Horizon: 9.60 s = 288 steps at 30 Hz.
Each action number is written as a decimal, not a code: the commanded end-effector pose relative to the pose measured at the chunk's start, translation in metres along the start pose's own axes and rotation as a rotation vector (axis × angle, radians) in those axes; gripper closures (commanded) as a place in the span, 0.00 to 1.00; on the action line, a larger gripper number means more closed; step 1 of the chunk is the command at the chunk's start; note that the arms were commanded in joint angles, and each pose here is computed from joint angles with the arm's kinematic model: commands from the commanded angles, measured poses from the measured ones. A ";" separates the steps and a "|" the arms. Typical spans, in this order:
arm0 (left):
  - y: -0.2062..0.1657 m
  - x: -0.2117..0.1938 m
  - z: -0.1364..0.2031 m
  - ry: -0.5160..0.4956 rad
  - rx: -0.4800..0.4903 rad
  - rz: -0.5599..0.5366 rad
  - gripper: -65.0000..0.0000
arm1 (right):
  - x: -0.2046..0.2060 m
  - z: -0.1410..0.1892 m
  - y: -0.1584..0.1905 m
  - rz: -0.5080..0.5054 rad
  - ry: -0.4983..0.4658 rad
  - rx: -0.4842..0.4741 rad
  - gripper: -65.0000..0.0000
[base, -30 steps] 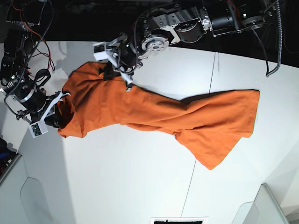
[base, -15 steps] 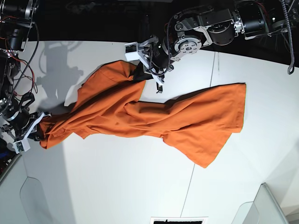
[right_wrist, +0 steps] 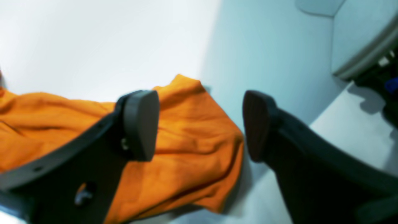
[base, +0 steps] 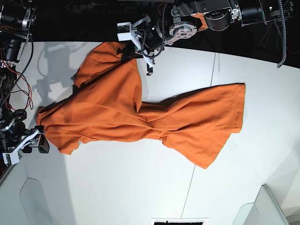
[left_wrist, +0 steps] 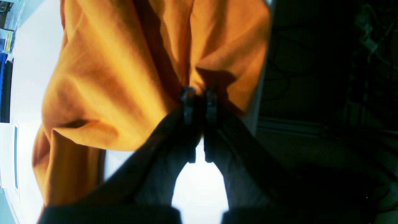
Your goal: Layout the t-shirt on the table in an organized manner, then fold the t-shirt properly
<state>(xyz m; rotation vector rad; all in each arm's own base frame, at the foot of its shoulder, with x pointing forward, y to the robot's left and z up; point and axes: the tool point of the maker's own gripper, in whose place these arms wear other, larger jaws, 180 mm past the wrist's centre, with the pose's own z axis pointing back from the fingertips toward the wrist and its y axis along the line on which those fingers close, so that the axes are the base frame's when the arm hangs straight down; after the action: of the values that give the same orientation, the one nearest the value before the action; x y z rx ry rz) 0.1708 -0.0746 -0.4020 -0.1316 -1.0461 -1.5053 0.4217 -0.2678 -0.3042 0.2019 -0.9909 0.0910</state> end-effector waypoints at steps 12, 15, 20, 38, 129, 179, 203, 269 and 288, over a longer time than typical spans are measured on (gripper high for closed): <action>0.008 0.023 -0.002 -0.051 -0.022 0.092 0.68 | -0.035 -0.011 0.097 -0.205 0.001 0.322 0.36; 0.036 0.028 0.009 -0.051 0.094 0.136 0.68 | -0.043 -0.011 0.119 -0.227 -0.004 0.357 0.36; 0.127 0.030 0.061 -0.063 0.457 0.166 0.68 | -0.039 -0.001 0.144 -0.217 -0.043 0.390 0.36; 0.230 -0.212 0.106 0.443 0.618 0.545 0.73 | -0.104 0.009 0.145 -0.197 0.128 0.345 1.00; 0.242 -0.113 0.066 0.084 0.176 0.702 0.84 | -0.044 0.021 0.110 0.093 -0.002 0.239 1.00; -0.037 0.059 -0.047 -0.029 -0.451 0.707 0.84 | -0.048 -0.061 -0.036 -0.040 0.209 -0.128 1.00; 0.194 0.030 -0.021 -0.232 0.028 0.761 0.84 | -0.056 -0.022 0.051 -0.088 0.211 0.210 1.00; 0.146 -0.234 0.093 0.364 0.092 0.949 0.84 | -0.199 0.074 0.028 0.078 0.548 0.155 1.00; 0.176 -0.132 0.110 0.137 -0.033 0.836 0.84 | -0.079 0.029 0.017 0.091 0.306 0.143 1.00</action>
<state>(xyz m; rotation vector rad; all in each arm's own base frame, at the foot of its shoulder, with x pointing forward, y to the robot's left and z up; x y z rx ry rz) 0.2908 0.1174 -0.3429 -0.4353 -0.6693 -0.7495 0.3394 -0.2495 -0.3715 0.2736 -0.6251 0.2715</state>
